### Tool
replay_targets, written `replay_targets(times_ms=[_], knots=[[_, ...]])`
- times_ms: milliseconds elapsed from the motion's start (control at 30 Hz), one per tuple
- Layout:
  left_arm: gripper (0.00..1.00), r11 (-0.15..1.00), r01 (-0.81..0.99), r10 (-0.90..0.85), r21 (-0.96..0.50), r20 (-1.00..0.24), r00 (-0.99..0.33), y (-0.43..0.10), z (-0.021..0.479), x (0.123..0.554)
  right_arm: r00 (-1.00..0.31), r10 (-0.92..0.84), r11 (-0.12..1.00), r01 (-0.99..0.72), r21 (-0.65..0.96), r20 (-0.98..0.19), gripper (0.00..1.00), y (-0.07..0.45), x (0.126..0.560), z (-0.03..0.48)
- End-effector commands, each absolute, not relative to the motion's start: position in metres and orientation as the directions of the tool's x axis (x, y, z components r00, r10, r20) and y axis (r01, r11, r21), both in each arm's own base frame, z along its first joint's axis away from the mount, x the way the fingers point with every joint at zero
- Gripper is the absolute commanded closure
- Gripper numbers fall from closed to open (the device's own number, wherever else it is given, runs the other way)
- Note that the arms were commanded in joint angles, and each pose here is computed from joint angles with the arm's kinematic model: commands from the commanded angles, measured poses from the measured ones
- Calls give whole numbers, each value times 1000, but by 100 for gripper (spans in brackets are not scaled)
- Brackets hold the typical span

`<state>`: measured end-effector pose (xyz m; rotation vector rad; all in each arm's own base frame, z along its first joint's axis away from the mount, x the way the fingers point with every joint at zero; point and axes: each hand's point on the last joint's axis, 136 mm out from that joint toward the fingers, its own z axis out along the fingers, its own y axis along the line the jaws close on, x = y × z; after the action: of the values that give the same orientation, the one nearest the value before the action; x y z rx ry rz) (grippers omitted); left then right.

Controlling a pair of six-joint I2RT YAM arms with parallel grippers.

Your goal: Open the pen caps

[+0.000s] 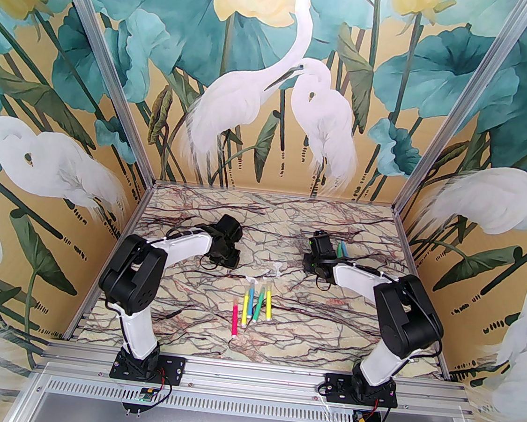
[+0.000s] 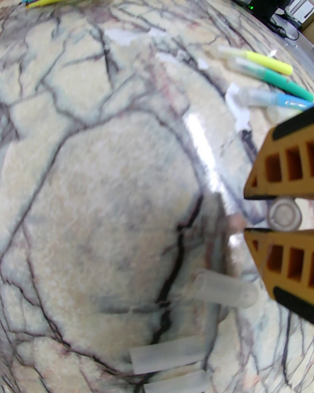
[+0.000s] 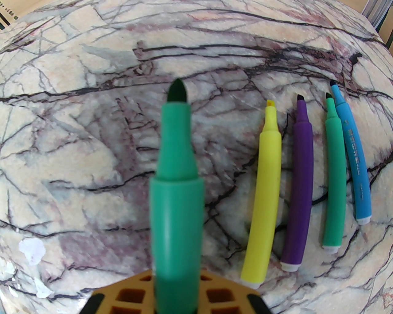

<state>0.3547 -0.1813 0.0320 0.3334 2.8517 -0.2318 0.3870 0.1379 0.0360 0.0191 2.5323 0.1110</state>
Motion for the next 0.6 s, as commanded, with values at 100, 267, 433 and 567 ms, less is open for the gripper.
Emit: replay_targets(times_ms=[100,267,433,567], knots=[[100,966,259,246,-24,-237,-940,-169,23,358,-827,60,997,19,77,-559,97,133,394,33],[100,965,261,252,-5,-238,-938,-168,21,362,-833,67,997,34,71,-550,94,129,395,28],[100,966,260,254,8,-240,-937,-169,19,369,-836,73,997,49,58,-543,92,124,395,26],[96,965,262,257,12,-242,-936,-170,18,373,-839,77,997,61,48,-539,87,121,395,23]])
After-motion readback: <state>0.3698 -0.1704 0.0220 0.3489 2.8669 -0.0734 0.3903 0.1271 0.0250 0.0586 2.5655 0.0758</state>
